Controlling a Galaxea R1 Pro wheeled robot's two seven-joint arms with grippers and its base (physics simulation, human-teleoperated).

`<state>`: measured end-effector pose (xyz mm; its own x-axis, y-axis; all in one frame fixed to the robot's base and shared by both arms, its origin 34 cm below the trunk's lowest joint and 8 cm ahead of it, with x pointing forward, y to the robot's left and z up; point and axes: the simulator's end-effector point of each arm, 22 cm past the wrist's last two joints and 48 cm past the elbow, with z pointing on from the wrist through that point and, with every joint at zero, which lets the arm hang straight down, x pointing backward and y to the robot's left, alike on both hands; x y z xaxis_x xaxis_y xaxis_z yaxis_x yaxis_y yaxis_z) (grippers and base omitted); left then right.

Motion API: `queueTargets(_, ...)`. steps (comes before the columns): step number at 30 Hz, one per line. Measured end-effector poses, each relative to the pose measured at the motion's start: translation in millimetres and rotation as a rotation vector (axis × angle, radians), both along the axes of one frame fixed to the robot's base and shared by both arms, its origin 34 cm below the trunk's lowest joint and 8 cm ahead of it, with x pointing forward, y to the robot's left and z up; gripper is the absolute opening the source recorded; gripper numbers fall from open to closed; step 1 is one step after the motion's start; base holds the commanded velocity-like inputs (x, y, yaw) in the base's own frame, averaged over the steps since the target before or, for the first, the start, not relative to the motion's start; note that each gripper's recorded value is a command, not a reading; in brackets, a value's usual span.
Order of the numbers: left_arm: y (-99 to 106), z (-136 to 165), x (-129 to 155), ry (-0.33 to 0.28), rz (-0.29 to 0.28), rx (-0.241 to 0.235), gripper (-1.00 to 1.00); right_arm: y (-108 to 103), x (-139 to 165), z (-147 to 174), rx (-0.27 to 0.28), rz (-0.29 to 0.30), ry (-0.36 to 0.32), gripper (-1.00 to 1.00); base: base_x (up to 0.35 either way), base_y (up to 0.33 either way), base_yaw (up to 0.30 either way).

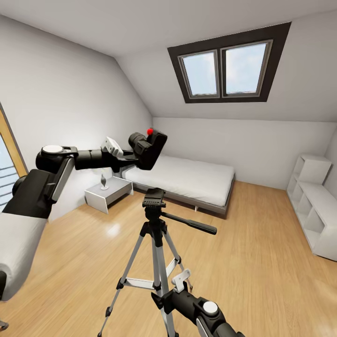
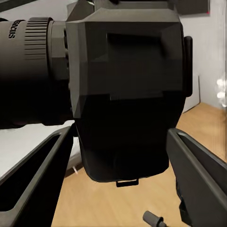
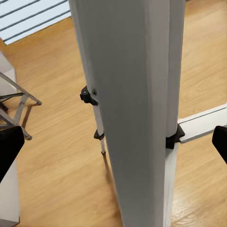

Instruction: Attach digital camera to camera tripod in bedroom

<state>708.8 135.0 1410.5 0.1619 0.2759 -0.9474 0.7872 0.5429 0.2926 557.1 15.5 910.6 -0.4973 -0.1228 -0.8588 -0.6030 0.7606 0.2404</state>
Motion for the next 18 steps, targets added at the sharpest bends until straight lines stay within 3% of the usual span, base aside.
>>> queueTargets(18, -14.3, 39.4, -23.9, -0.017, -0.117, 0.016, -1.00, -0.1, 1.6, 0.4, 0.009, -0.002, -0.035, 1.00, 0.000, 0.000, 0.000)
